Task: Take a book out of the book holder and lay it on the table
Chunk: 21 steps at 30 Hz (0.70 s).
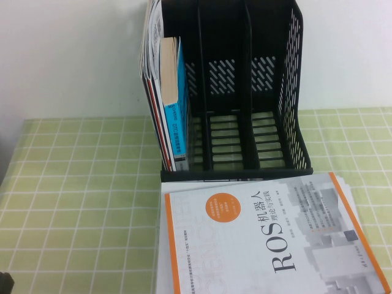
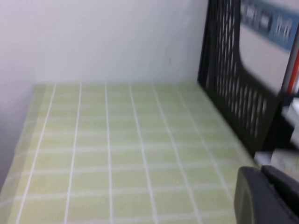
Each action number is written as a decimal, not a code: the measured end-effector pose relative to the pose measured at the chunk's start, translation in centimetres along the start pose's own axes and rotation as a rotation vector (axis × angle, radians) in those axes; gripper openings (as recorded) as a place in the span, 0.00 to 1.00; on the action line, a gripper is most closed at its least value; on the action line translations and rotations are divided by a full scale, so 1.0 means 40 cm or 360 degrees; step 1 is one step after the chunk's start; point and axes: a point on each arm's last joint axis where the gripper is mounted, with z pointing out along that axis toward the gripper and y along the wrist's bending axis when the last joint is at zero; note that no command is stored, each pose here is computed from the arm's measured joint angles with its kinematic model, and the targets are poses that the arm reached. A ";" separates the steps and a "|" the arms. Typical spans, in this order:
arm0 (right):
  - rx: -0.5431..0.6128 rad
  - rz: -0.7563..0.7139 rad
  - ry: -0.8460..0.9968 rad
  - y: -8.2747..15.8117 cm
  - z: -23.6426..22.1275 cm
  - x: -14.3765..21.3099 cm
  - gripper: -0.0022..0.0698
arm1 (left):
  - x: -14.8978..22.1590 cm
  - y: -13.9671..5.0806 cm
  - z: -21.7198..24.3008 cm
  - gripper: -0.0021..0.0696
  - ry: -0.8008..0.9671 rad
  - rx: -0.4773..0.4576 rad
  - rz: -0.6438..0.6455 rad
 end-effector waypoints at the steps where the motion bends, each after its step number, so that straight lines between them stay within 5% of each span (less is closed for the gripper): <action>1: 0.0003 0.0022 -0.0057 0.000 0.000 -0.008 0.03 | -0.005 -0.001 0.000 0.03 -0.0047 0.0005 -0.0030; 11: 0.0074 0.0109 -0.0681 -0.014 -0.021 -0.094 0.03 | -0.123 -0.003 -0.037 0.03 -0.0933 0.0086 -0.0188; 21: 0.0020 0.0435 -0.1405 -0.028 -0.083 -0.174 0.03 | -0.199 -0.003 -0.123 0.03 -0.1739 0.0245 -0.0355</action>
